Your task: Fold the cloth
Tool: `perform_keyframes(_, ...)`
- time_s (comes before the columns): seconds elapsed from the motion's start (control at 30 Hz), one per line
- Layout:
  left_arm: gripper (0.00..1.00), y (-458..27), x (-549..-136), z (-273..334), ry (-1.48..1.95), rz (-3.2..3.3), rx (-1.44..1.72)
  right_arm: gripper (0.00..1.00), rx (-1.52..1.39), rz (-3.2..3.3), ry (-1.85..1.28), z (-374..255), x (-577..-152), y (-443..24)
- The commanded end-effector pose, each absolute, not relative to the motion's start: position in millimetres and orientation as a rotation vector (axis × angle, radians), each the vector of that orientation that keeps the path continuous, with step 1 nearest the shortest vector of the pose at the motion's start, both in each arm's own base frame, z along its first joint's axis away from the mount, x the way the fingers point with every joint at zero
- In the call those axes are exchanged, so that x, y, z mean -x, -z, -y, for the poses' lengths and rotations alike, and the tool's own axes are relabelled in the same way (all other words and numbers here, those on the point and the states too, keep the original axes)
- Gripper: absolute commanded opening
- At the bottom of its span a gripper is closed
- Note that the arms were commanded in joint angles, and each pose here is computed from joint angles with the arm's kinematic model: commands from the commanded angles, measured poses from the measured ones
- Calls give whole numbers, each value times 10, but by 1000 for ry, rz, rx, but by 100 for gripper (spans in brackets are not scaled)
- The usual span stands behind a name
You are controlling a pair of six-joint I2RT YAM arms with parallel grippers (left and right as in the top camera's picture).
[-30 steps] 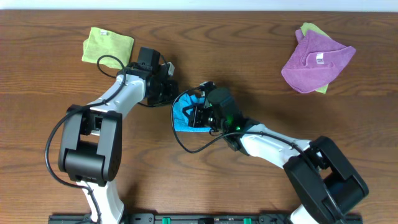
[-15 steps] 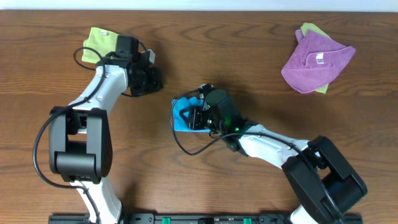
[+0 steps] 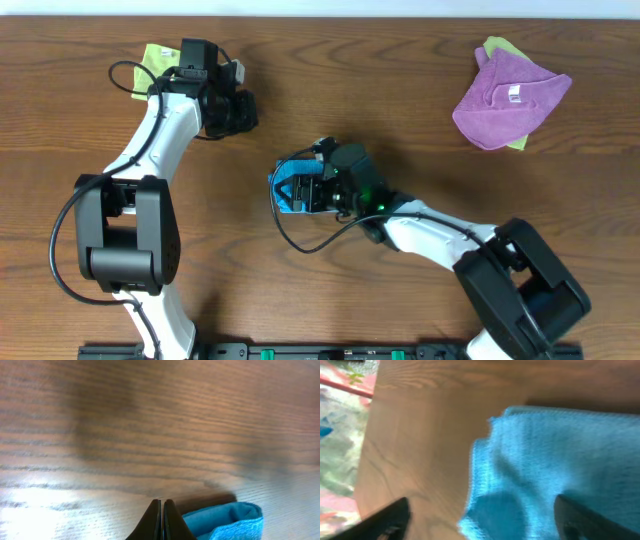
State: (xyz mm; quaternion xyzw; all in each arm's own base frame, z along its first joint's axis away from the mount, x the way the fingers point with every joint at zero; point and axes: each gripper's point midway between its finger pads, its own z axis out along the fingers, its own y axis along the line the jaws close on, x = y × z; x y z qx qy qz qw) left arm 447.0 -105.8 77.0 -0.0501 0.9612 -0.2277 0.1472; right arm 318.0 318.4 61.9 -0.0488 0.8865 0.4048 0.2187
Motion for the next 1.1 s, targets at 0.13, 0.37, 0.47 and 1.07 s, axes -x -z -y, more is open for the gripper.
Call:
perform_keyframes(0.13,64,-939,-4428,788,577,-2766,165,99,109,-2383,-927,-2558,-3493,-1030)
perform_keyframes(0.37,95,-1121,-4338,733,711,-2749,209,99,144,-2310,-844,-2027,-3427,-1569)
perform_keyframes(0.47,95,-1127,-4270,767,758,-2767,217,99,110,-2326,-806,-1803,-3288,-1702)
perform_keyframes(1.07,95,-734,-3526,1155,1178,-2914,280,99,-241,-2340,-488,-504,-1657,-1851)
